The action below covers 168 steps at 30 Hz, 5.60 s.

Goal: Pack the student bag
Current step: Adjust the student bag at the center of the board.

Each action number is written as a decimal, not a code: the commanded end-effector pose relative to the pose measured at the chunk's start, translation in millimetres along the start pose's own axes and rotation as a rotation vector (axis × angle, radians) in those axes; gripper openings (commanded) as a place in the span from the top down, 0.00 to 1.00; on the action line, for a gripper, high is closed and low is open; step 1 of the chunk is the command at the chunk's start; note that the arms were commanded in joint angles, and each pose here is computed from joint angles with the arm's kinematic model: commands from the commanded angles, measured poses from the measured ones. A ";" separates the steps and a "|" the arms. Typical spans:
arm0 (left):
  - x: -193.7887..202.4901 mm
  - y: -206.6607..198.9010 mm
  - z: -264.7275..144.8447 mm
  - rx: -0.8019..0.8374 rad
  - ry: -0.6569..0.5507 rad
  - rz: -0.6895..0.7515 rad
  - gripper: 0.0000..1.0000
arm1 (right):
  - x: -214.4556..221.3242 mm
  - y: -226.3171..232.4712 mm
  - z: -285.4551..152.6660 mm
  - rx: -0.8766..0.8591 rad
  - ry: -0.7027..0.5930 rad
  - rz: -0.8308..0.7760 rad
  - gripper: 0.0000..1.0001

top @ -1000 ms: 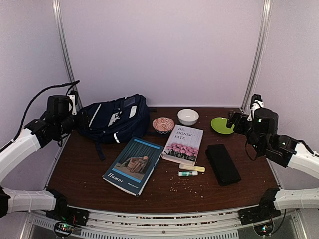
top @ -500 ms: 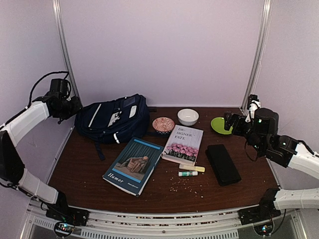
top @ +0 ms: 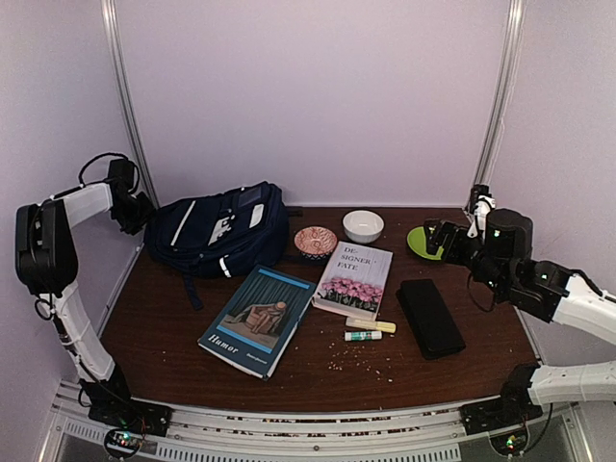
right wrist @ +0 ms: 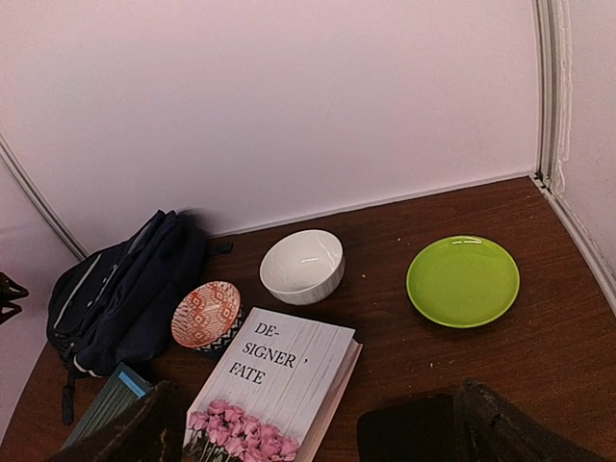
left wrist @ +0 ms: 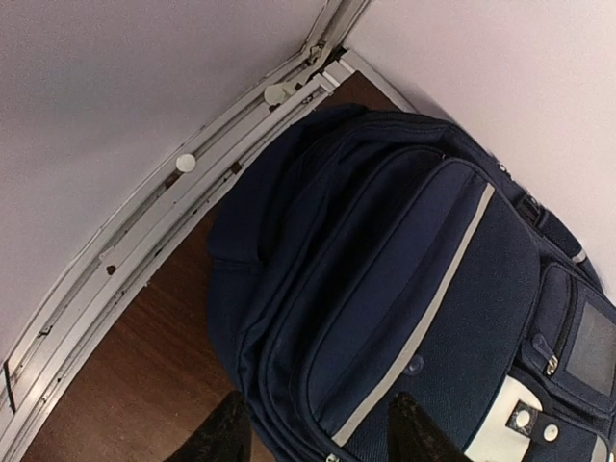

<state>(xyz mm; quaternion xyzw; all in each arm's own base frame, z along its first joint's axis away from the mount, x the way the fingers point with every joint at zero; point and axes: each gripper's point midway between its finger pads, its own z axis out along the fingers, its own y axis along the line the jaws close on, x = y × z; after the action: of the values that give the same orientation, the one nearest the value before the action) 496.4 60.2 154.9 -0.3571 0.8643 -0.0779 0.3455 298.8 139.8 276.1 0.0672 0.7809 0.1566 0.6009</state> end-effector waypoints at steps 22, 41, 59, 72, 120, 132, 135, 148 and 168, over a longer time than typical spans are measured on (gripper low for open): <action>27.8 -6.4 80.2 0.025 0.121 -0.058 0.28 | -8.8 14.7 7.1 -0.034 0.008 0.006 0.03; 23.2 -20.5 52.9 0.120 0.088 -0.070 1.00 | -12.7 12.7 9.4 -0.012 -0.013 -0.003 0.04; -46.7 -74.4 -131.1 0.362 -0.196 -0.132 1.00 | -17.4 17.7 -2.3 -0.070 -0.010 0.057 0.05; -21.5 -90.9 -261.1 0.539 -0.326 -0.254 1.00 | -16.0 41.8 -10.5 -0.209 0.040 0.231 0.05; 164.6 39.4 -267.9 0.373 -0.201 0.182 0.21 | 162.3 283.4 61.9 -0.378 0.561 0.631 0.13; 167.9 90.1 -272.0 0.328 -0.276 0.225 0.23 | 227.2 298.0 107.1 -0.243 0.627 0.575 0.20; 166.9 98.1 -271.8 0.308 -0.288 0.216 0.23 | 243.1 289.8 113.4 -0.187 0.648 0.559 0.22; 165.4 103.5 -272.1 0.311 -0.308 0.185 0.24 | 262.7 299.8 130.2 -0.200 0.676 0.575 0.47; 156.9 111.1 -276.1 0.303 -0.351 0.107 0.25 | 24.6 349.7 77.0 -0.697 0.430 0.717 1.00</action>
<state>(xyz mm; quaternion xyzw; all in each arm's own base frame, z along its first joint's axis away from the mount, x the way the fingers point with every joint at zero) 173.4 0.4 233.3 -0.2455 0.7983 -0.1269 0.5351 338.4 511.2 232.4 0.1230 0.8015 0.5166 0.2750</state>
